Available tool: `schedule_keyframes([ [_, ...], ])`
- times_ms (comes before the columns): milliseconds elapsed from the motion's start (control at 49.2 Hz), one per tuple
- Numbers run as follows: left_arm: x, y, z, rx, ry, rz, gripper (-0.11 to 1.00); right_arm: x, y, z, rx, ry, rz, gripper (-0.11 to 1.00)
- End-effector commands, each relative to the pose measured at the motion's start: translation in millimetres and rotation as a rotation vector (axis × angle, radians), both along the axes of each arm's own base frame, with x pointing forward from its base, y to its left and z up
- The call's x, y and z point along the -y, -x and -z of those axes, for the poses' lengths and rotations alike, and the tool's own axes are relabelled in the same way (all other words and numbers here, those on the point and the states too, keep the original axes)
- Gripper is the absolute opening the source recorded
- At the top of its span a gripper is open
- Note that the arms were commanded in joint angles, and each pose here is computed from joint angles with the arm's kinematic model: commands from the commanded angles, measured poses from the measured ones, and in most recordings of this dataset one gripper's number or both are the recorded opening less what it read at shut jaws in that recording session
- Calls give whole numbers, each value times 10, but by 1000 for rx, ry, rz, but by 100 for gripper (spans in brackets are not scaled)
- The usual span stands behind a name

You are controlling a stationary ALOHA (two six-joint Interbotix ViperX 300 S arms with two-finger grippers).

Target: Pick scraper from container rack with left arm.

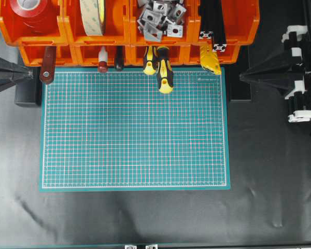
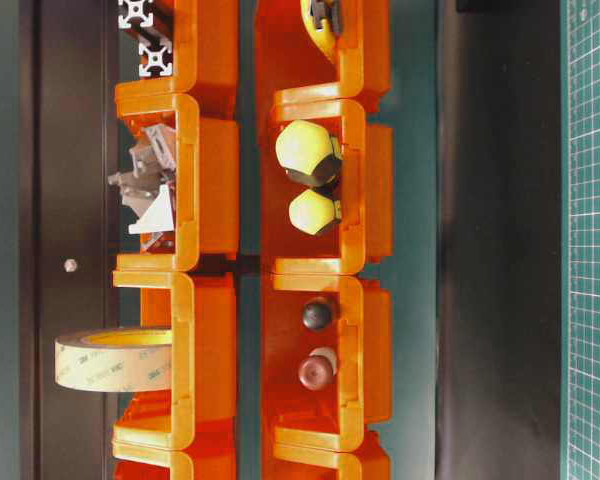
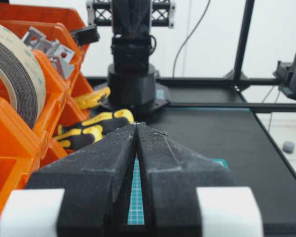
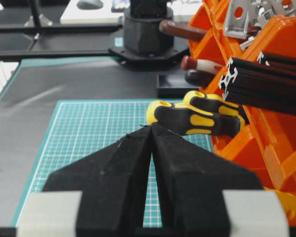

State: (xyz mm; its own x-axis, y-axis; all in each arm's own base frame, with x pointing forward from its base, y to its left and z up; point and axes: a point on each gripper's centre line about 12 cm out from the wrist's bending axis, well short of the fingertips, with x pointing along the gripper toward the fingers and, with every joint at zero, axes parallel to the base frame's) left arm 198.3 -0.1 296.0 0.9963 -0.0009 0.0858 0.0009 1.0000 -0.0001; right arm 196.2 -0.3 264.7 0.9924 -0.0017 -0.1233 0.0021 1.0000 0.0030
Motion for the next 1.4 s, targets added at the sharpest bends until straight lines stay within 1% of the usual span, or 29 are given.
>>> schedule_keyframes([
  [0,47,-75,-117,-29,-38,24,6,7,-55,-139,38,-9,4,2],
  [61,60,-99,-201,-88,-44,29,6,9,-57,-158,51,-28,8,2],
  [102,72,-107,-246,-131,-59,34,0,11,-60,-168,60,-47,11,0],
  [122,79,-106,-277,-149,-63,37,0,15,-60,-173,65,-57,15,0],
  [203,100,-95,-359,-248,-91,47,0,17,-64,-189,76,-86,19,0],
  [264,93,-81,-396,-345,-122,46,0,14,-64,-193,79,-100,18,0],
  [345,97,-62,-452,-464,-176,58,0,15,-72,-183,74,-113,20,0],
  [488,144,-82,-625,-568,-252,93,0,18,-88,-193,73,-141,24,0],
  [549,157,-102,-685,-618,-287,103,0,19,-95,-199,73,-168,27,0],
  [610,155,-123,-695,-706,-318,104,0,16,-103,-175,61,-200,30,0],
  [671,158,-149,-663,-797,-366,103,0,20,-113,-165,54,-230,36,0],
  [691,162,-164,-652,-819,-388,101,0,16,-115,-158,49,-240,35,0],
  [711,164,-185,-646,-843,-427,93,0,16,-117,-151,44,-249,37,0],
  [752,178,-219,-649,-857,-491,77,0,16,-124,-136,35,-264,39,0],
  [813,186,-257,-663,-872,-589,29,0,15,-130,-117,23,-282,42,0],
  [833,179,-266,-687,-873,-611,4,0,18,-130,-114,20,-287,45,0],
  [874,153,-273,-693,-896,-641,-60,0,14,-130,-109,12,-293,45,0],
  [935,115,-251,-706,-934,-660,-169,0,17,-129,-89,0,-299,48,0],
  [975,135,-225,-698,-949,-668,-223,0,17,-131,-94,-3,-299,48,0],
  [1016,182,-196,-690,-956,-668,-259,0,16,-132,-97,-4,-299,48,0],
  [1077,288,-166,-646,-955,-666,-288,0,16,-132,-97,-4,-299,48,0],
  [1158,476,-170,-547,-943,-665,-287,0,16,-132,-97,-4,-299,48,0],
  [1199,547,-195,-497,-945,-662,-299,0,13,-132,-97,-4,-299,47,0],
  [1280,655,-281,-397,-957,-661,-349,0,13,-132,-95,-6,-300,47,0],
  [1321,674,-317,-352,-971,-673,-383,0,13,-133,-103,-3,-302,47,0],
  [1341,686,-346,-316,-983,-693,-409,0,16,-133,-102,-4,-303,49,0],
  [1382,697,-373,-271,-999,-725,-433,0,16,-131,-107,-1,-308,49,0],
])
